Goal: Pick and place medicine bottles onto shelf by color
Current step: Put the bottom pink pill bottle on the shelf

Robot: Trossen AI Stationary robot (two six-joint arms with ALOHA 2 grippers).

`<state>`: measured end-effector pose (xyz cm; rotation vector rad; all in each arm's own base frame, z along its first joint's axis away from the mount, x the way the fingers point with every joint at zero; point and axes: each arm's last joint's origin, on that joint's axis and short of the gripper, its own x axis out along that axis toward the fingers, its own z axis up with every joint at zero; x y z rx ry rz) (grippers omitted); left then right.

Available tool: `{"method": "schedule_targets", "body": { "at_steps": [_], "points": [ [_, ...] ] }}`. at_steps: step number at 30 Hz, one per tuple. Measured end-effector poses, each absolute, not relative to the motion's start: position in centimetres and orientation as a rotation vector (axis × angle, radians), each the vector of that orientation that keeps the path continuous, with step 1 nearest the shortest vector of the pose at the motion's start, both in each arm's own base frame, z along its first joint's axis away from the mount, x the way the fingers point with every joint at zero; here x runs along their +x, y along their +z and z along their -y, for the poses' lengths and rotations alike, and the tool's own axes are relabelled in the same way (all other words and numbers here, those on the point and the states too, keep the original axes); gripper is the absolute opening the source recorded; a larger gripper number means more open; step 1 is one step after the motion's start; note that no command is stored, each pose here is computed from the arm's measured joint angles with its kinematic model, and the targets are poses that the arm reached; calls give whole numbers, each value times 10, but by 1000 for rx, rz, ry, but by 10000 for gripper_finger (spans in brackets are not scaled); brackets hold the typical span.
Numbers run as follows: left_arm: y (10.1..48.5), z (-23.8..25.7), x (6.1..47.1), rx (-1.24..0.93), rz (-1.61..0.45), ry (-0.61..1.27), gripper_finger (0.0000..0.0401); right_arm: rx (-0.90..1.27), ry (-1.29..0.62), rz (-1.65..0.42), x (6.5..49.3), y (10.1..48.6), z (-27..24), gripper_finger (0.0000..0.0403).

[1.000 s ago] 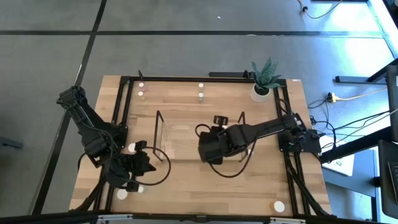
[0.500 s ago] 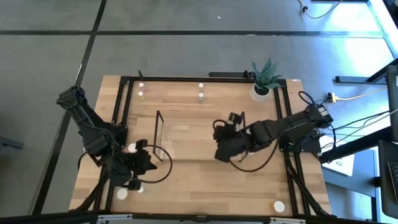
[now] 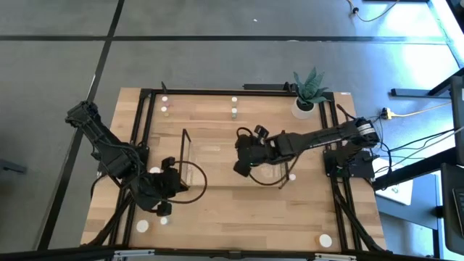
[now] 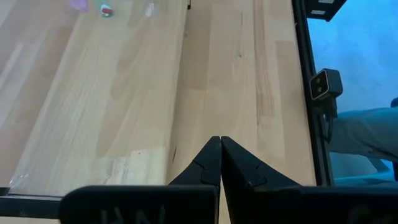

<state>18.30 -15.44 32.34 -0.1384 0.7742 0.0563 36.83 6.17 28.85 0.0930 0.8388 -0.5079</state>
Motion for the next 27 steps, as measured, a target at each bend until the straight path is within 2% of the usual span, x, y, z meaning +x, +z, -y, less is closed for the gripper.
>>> {"method": "schedule_targets", "body": {
  "at_steps": [9,18,22,27],
  "points": [
    [323,154,183,-137,-775,57,0,93,-563,-911,387,254,-52,127],
    [323,154,183,-138,-777,54,0,32,-410,-1009,389,238,-45,127],
    [323,155,183,-140,-780,51,0,40,-402,-975,389,222,-45,127],
    [323,154,183,-140,-780,52,0,24,-403,-963,389,220,-41,127]
  ]
}}
